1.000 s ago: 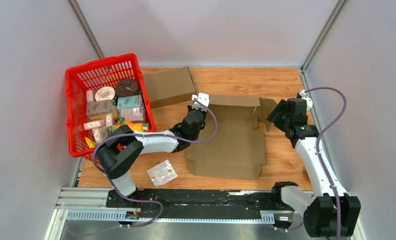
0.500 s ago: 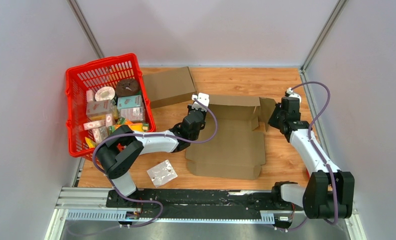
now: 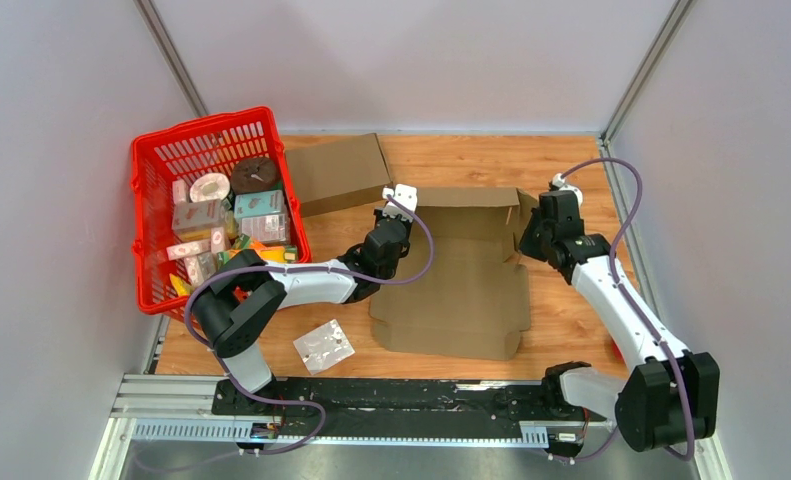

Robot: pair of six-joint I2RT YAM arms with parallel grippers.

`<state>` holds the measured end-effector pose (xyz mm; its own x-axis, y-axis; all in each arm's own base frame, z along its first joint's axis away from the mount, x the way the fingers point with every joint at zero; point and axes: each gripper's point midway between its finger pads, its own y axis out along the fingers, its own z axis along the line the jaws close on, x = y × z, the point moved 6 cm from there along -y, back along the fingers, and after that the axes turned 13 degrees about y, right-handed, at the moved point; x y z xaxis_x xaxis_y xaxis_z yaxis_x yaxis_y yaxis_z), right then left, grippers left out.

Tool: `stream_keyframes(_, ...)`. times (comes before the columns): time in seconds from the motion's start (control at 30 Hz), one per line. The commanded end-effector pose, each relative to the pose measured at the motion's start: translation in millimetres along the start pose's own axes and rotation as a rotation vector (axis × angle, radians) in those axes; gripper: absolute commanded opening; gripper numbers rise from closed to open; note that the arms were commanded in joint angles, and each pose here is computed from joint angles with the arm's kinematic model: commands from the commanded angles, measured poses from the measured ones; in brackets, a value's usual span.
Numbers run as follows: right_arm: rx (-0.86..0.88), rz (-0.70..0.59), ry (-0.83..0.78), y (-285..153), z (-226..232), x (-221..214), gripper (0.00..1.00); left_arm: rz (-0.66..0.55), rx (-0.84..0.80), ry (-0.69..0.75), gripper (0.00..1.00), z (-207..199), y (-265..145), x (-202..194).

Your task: Fold the paper box

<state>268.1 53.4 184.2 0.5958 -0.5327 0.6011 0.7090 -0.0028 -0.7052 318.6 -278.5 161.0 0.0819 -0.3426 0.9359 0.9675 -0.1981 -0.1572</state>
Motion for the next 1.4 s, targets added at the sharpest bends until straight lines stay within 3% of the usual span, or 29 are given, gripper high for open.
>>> stream_keyframes(0.0, 0.037, -0.007, 0.147, -9.9, 12.8, 1.7, 0.0, 0.025, -0.036, 0.035, 0.0, -2.1, -3.1, -2.0)
stream_keyframes(0.17, 0.101, 0.027, 0.325, 4.1, 19.2, -28.1, 0.0, 0.025, -0.039, 0.034, 0.0, -2.7, -2.8, -1.9)
stream_keyframes(0.3, 0.143, 0.016, 0.325, 12.7, 22.9, -45.8, 0.01, 0.026, -0.038, 0.036, 0.0, -2.5, -2.7, -1.8)
stream_keyframes(0.4, 0.122, 0.018, 0.234, 8.5, 21.9, -42.1, 0.13, 0.028, -0.038, 0.037, 0.0, -2.5, -2.9, -2.5)
stream_keyframes(0.43, 0.114, 0.015, 0.201, 2.5, 21.0, -38.7, 0.25, 0.029, -0.037, 0.038, 0.0, -2.3, -2.9, -2.7)
stream_keyframes(0.53, 0.096, 0.0, 0.095, -23.4, 15.0, -28.1, 0.49, 0.028, -0.037, 0.036, 0.0, -2.1, -3.1, -2.2)
stream_keyframes(0.63, 0.032, -0.008, 0.095, -43.0, -4.0, -25.8, 0.57, 0.026, -0.039, 0.034, 0.0, -3.4, -2.7, -1.6)
stream_keyframes(0.77, -0.031, -0.125, 0.209, -56.7, -35.1, -21.4, 0.6, 0.028, -0.036, 0.034, 0.0, -2.6, -3.4, -2.1)
stream_keyframes(0.83, -0.153, -0.23, 0.283, -54.7, -60.7, -7.9, 0.54, 0.029, -0.035, 0.037, 0.0, -1.9, -3.2, -2.8)
stream_keyframes(0.97, -0.238, -0.383, 0.226, -40.5, -77.6, 25.3, 0.51, 0.028, -0.038, 0.034, 0.0, -2.1, -3.4, -2.2)
stream_keyframes(1.07, -0.232, -0.343, 0.055, -14.4, -68.2, 43.7, 0.51, 0.027, -0.042, 0.033, 0.0, -3.4, -2.6, -2.2)
stream_keyframes(1.13, -0.101, -0.213, -0.029, 5.5, -43.4, 47.7, 0.51, 0.026, -0.046, 0.036, 0.0, -3.6, -2.6, -2.2)
stream_keyframes(1.23, 0.12, -0.119, -0.143, 24.3, -15.7, 43.1, 0.53, 0.025, -0.045, 0.038, 0.0, -3.7, -3.2, -2.0)
stream_keyframes(1.37, 0.226, -0.098, -0.267, 28.4, -6.4, 41.4, 0.54, 0.024, -0.042, 0.037, 0.0, -2.9, -2.8, -1.9)
